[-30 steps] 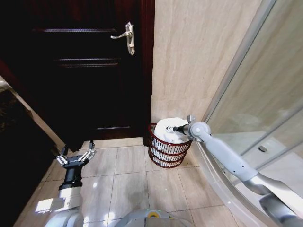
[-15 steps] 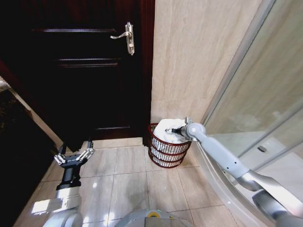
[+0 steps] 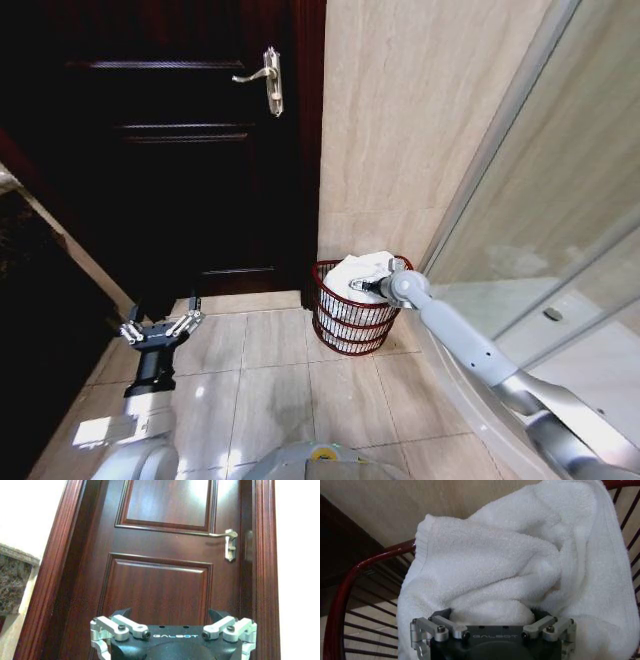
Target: Discard the used towel into the hamper.
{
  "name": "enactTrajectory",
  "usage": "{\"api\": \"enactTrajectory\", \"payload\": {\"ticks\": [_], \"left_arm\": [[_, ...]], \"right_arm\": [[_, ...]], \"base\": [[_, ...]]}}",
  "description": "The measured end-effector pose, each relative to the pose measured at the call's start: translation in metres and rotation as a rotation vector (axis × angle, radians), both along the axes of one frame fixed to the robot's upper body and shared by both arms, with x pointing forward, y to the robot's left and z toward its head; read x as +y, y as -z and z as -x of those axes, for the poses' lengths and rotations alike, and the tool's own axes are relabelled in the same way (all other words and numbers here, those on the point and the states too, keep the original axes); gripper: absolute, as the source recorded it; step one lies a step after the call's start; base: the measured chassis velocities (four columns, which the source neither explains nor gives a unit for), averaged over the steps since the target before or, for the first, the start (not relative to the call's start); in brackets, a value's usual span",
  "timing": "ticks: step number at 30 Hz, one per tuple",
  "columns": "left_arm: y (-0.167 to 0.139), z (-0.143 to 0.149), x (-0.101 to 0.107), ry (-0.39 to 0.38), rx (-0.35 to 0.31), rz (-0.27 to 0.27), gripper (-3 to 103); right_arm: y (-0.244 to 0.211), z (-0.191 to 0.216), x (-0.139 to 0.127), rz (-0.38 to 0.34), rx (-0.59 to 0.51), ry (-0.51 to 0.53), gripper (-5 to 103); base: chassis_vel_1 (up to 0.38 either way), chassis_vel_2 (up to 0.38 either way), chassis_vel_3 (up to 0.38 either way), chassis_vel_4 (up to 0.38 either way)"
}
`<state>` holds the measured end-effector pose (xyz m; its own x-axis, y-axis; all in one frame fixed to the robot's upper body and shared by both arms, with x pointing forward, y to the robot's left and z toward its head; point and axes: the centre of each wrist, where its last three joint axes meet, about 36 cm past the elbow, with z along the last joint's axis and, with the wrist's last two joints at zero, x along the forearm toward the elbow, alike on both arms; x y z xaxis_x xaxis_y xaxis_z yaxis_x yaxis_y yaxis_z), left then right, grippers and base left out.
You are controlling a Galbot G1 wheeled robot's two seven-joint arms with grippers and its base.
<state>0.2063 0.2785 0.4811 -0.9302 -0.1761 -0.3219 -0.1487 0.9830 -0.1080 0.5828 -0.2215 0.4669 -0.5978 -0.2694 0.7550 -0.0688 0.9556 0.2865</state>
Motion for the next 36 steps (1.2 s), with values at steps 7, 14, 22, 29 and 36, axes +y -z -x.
{"api": "enactTrajectory", "payload": {"ticks": [7,14,22,29,36], "left_arm": [[-0.004,0.000,-0.001,0.003,-0.005,0.004,100],[-0.006,0.001,-0.001,0.004,-0.007,0.008,100],[-0.009,0.000,-0.004,0.014,-0.017,0.015,100],[-0.005,0.001,-0.005,0.021,-0.014,0.026,100],[0.005,0.004,-0.003,0.035,-0.006,0.037,100]], "right_arm": [[0.004,-0.001,0.005,0.004,-0.007,0.011,100],[-0.023,0.016,0.001,-0.015,-0.176,0.022,100],[-0.073,0.064,-0.018,-0.005,-0.474,0.025,100],[-0.068,0.131,-0.025,0.107,-0.765,0.043,100],[-0.053,0.206,-0.045,0.192,-0.926,0.092,100]], "base": [[0.000,0.000,0.000,0.000],[0.000,0.000,0.000,0.000],[0.000,0.000,0.000,0.000],[0.000,0.000,0.000,0.000],[0.000,0.000,0.000,0.000]]}}
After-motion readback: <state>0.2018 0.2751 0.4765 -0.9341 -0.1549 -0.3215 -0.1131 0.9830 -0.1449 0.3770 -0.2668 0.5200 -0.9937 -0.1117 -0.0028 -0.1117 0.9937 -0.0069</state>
